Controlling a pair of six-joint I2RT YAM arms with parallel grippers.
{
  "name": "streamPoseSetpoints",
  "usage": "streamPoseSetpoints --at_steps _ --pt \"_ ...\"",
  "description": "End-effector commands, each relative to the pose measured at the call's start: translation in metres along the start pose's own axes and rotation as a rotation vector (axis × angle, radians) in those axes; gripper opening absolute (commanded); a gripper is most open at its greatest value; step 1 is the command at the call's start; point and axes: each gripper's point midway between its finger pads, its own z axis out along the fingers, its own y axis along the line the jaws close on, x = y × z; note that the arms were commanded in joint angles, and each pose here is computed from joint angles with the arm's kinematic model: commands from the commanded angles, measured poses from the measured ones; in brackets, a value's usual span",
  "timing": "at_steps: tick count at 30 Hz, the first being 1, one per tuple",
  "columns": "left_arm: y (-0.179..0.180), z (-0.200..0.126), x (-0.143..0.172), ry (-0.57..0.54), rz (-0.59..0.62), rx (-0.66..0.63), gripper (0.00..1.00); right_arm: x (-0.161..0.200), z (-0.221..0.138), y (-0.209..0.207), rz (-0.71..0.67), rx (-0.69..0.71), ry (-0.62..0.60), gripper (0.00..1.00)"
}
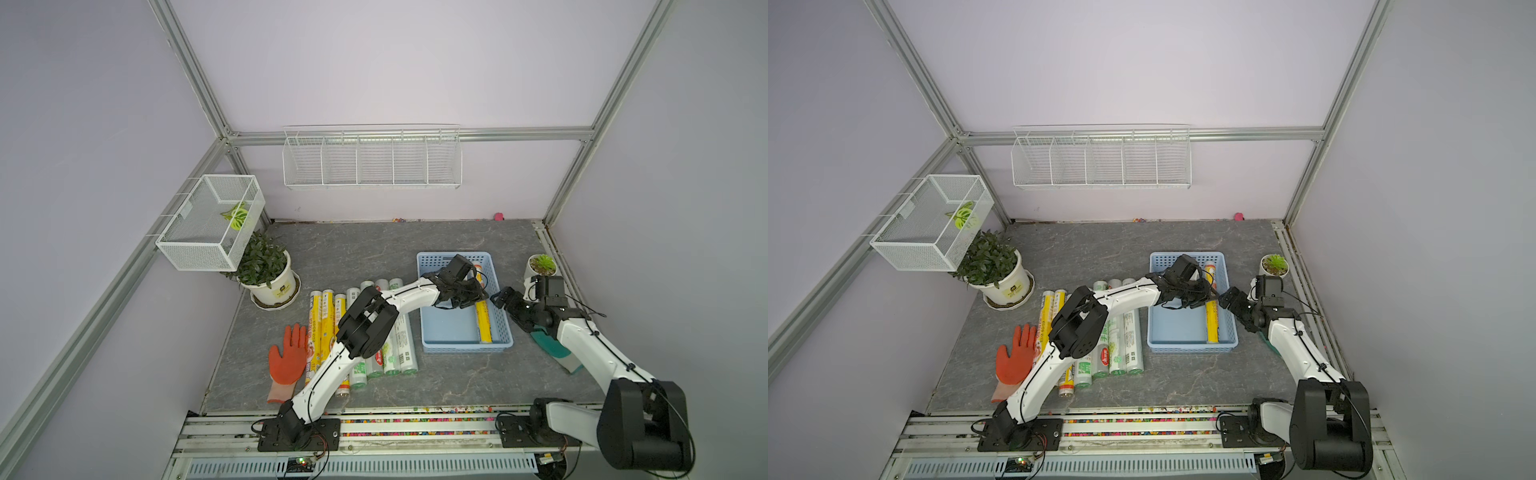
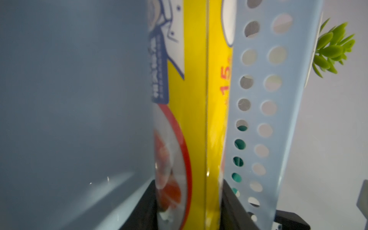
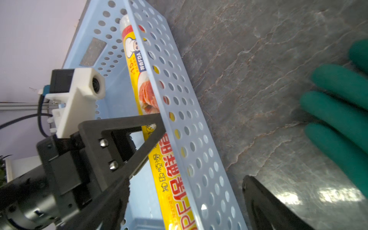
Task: Put the plastic wrap into the basket
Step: Place the plastic wrap in the basket.
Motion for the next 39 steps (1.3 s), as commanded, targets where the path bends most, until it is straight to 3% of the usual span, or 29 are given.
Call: streamPoseSetpoints --at_steps 1,8,17,22,27,30,34,39 --pt "-0.009 -0.001 0.001 0.011 -0.023 0.004 0.45 0.006 0.005 0.004 0.042 -0.059 0.019 0.94" --pt "-0.015 -0.005 0.008 0.031 -0.087 0.003 0.57 0.005 0.001 0.009 0.057 -0.078 0.019 0.93" --pt "-0.029 -0.002 0.015 0.069 -0.096 0.072 0.51 0.005 -0.004 0.008 0.067 -0.079 0.007 0.93" --pt "-0.032 -0.025 0.006 0.006 -0.057 0.016 0.57 -0.004 -0.021 -0.006 0.017 0.040 -0.029 0.93" --pt "-0.048 -0.066 -0.001 -0.060 0.102 -0.038 0.59 -0.023 -0.056 -0.013 -0.062 0.148 -0.127 0.94" --pt "-0.052 -0.100 -0.004 -0.121 0.202 -0.093 0.59 -0.024 -0.069 0.008 -0.144 0.067 -0.137 0.93" --pt "-0.031 -0.161 -0.009 -0.276 0.290 -0.244 0.58 -0.009 -0.076 0.055 -0.240 -0.129 -0.067 0.91" --pt "0.021 -0.247 -0.007 -0.481 0.264 -0.426 0.55 0.032 -0.064 0.102 -0.487 -0.086 0.054 0.91"
